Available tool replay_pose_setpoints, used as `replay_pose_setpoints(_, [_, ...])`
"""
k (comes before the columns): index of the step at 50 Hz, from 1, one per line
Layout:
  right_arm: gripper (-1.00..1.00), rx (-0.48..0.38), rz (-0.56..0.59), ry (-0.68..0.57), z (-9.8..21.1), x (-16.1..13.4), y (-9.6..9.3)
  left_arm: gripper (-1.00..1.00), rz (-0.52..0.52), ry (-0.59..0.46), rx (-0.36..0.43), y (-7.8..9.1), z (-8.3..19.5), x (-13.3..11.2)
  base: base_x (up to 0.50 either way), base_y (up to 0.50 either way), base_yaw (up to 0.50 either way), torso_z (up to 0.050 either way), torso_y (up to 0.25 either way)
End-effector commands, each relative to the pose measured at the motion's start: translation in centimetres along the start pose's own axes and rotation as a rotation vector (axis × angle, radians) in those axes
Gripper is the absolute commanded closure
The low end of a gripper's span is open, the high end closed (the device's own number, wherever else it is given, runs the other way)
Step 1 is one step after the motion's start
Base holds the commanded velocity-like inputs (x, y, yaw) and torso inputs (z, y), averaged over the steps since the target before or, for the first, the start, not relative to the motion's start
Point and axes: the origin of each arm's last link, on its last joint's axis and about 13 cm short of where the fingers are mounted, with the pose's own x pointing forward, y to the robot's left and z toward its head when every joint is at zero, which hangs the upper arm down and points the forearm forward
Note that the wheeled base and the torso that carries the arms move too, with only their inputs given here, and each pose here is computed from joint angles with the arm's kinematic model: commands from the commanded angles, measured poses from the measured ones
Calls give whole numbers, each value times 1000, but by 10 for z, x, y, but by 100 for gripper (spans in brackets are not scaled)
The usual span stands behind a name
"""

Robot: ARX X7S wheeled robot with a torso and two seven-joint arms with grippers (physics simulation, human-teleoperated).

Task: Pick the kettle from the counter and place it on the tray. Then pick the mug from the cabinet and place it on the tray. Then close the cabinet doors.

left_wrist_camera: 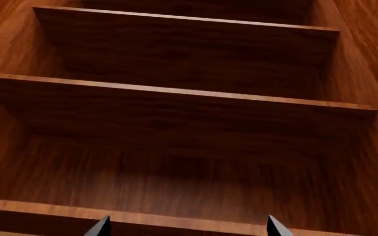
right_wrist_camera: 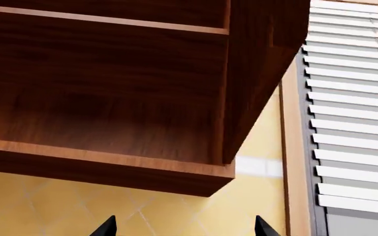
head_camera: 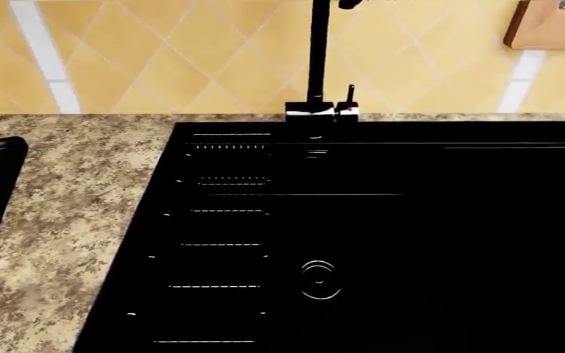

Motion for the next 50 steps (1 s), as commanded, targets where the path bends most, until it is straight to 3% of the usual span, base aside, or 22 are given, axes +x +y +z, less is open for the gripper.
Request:
replay_pose_setpoints(1, [-100, 1, -10, 0, 0, -1, -2, -100, 1, 2, -1, 0, 0, 0, -2, -500, 0, 0, 0])
replay_pose_setpoints(11, [-100, -60, -61, 11, 3, -1, -6, -100, 6, 11, -4, 1, -2, -1, -1, -300, 0, 0, 0])
replay_pose_setpoints(21, [-100, -144, -312, 94, 24, -1, -30, -100, 4, 20, -10, 2, -4, -2, 0, 0, 0, 0, 0])
replay_pose_setpoints(25, [-100, -206, -438, 77, 37, 0, -45, -100, 3, 23, -14, 2, -4, -3, 0, 0, 0, 0, 0])
replay_pose_setpoints(31, [-100, -203, -547, 20, 55, 3, -59, -100, 1, 28, -16, 2, -5, -4, 0, 0, 0, 0, 0])
replay_pose_setpoints(41, [-100, -301, -422, -139, 99, 29, -73, -100, 2, 36, -19, 2, -5, -4, 0, 0, 0, 0, 0])
replay_pose_setpoints(50, [-100, -284, -285, -257, 119, 73, -59, -100, 5, 43, -28, 3, -7, -4, 0, 0, 0, 0, 0])
